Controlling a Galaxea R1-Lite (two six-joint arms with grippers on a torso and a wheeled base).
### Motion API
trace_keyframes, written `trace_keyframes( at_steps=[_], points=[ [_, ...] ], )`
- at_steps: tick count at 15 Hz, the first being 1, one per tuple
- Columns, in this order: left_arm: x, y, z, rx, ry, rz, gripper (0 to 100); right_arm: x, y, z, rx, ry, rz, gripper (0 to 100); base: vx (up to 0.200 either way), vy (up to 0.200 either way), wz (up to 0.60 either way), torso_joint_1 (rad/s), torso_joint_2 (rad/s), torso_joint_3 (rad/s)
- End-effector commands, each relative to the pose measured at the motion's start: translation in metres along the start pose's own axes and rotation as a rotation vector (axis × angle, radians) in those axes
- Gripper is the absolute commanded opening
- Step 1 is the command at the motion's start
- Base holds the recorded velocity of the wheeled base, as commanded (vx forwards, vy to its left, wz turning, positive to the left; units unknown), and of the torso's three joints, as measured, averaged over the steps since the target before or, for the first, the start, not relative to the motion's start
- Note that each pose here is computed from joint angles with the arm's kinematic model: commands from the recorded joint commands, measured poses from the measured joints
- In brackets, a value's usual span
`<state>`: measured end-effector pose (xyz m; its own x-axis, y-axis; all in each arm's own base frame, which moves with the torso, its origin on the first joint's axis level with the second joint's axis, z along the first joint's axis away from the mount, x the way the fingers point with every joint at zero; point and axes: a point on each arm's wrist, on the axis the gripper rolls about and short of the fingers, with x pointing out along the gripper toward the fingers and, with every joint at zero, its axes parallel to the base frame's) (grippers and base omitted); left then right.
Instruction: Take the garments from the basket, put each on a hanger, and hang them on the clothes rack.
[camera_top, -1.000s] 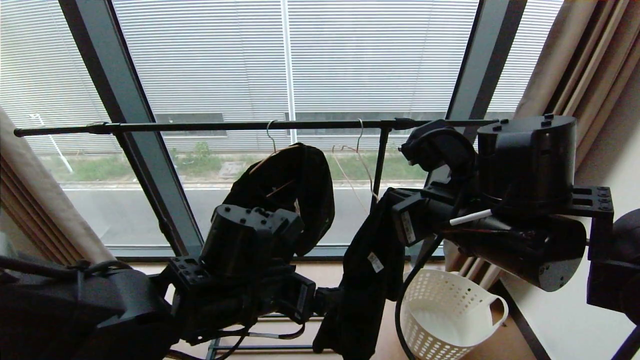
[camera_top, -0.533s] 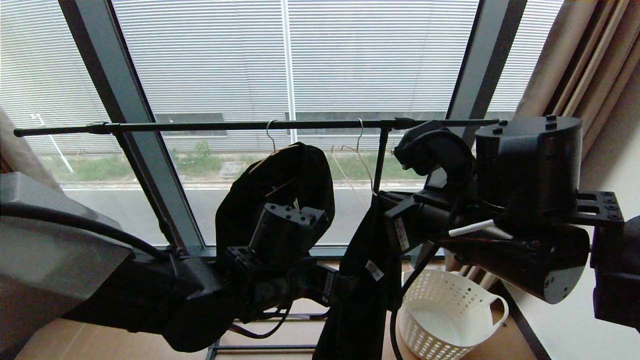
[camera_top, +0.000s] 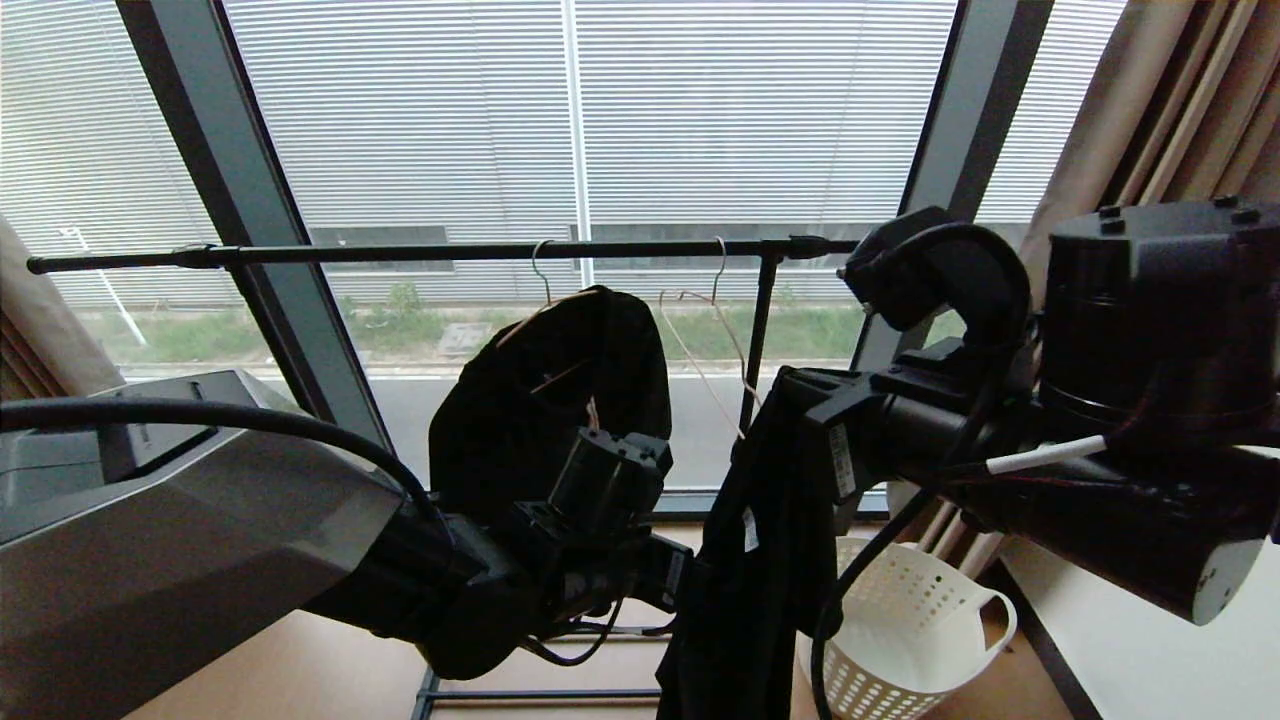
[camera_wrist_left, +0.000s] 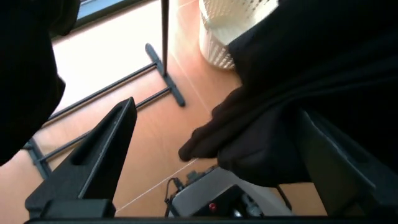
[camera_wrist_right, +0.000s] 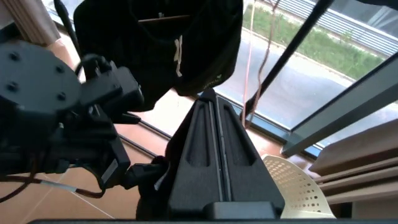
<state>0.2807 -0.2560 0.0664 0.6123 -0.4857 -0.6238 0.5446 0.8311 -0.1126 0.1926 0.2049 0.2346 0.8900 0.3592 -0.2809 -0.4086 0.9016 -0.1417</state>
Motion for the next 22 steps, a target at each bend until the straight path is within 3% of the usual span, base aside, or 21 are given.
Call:
trace_keyframes(
  at_steps=[1,7,8,11,14,18,22],
  points=[
    [0.005,0.001,-0.004,0.000,0.016,0.004,100,-0.011,-0.006,0.007,0.019,-0.034,-0.013,0,0.000,0.000,0.00,0.000,0.00,0.000],
    [-0.004,0.004,-0.010,0.001,0.026,0.041,100,-0.009,-0.026,0.000,0.034,-0.011,-0.109,0,0.000,0.000,0.00,0.000,0.00,0.000],
    [-0.010,0.004,-0.008,0.002,0.016,0.047,0,-0.007,-0.030,-0.002,0.037,-0.004,-0.128,0,0.000,0.000,0.00,0.000,0.00,0.000],
    [-0.025,0.006,-0.003,-0.003,-0.012,0.051,0,-0.004,-0.040,-0.004,0.046,0.005,-0.165,0,0.000,0.000,0.00,0.000,0.00,0.000],
    [-0.053,0.028,0.007,-0.046,-0.066,0.095,0,0.000,-0.058,-0.015,0.057,0.039,-0.232,0,0.000,0.000,0.00,0.000,0.00,0.000],
    [-0.085,0.038,0.024,-0.070,-0.156,0.110,0,0.000,-0.058,-0.033,0.038,0.097,-0.236,0,0.000,0.000,0.00,0.000,0.00,0.000],
    [-0.118,0.034,0.040,-0.034,-0.201,0.098,0,0.007,-0.051,-0.044,0.011,0.145,-0.223,0,0.000,0.000,0.00,0.000,0.00,0.000]
  ],
)
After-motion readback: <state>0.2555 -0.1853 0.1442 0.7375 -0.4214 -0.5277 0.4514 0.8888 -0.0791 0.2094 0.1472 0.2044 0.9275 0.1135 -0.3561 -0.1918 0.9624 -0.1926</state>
